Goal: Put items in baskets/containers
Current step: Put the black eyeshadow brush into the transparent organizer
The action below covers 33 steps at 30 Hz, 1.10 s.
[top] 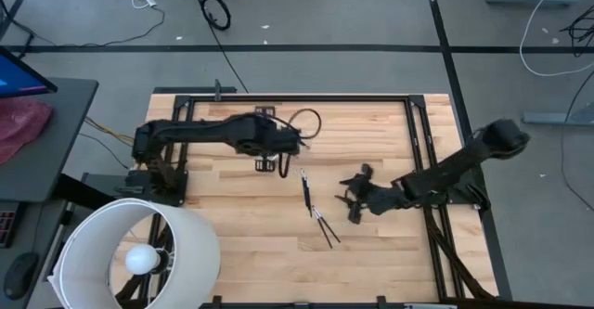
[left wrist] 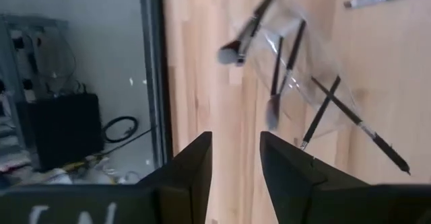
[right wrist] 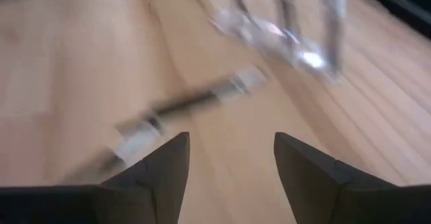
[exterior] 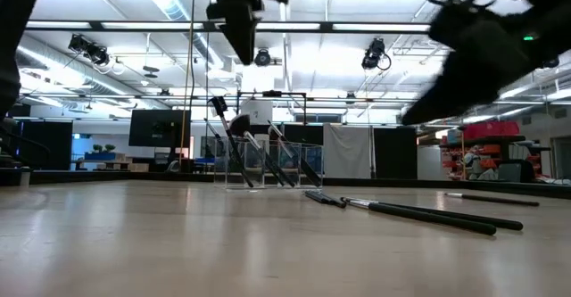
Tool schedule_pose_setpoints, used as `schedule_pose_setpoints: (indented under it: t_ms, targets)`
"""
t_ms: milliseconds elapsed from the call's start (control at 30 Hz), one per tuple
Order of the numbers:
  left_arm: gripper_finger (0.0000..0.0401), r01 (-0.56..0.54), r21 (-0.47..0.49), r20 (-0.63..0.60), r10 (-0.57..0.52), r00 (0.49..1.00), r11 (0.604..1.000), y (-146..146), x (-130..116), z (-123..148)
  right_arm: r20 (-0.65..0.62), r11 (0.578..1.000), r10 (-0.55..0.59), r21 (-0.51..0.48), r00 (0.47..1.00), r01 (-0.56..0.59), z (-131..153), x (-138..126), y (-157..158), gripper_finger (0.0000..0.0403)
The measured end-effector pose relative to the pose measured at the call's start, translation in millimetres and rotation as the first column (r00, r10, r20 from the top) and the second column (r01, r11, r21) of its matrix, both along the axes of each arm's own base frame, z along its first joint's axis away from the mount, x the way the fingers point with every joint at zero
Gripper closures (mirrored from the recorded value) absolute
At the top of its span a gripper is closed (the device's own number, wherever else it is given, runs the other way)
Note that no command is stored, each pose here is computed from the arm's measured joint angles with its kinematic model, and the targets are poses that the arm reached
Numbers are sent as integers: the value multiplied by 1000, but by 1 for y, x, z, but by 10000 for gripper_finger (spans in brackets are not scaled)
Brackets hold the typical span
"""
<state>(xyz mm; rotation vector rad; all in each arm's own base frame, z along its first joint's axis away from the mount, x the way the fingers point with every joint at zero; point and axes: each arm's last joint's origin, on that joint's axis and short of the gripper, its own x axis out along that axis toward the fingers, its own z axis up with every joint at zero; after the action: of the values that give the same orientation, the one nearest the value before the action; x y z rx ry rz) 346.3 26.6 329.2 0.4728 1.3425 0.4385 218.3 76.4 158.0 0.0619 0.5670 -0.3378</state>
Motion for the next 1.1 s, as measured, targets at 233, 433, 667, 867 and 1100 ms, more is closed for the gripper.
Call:
schedule_pose_setpoints:
  t_ms: [233,433,667,867,1100]
  targets:
    - [273,-32,-5,130,33,991,999,1,-11,22,-251,875,-436,108,864,472,-1,-69,-27,183]
    - [273,-24,-23,149,27,989,999,1,-6,20,-214,835,-487,171,847,523,-41,-82,-33,183]
    - [273,-6,-50,161,14,987,999,0,-5,19,-125,820,-536,159,835,550,-80,-97,-43,184]
    - [273,-6,-50,186,15,982,999,0,-3,20,-69,866,-489,79,870,493,-91,-97,-45,222]
    - [273,25,-99,195,-5,981,995,-7,-1,20,-85,865,-497,25,863,501,-97,-96,-47,345]
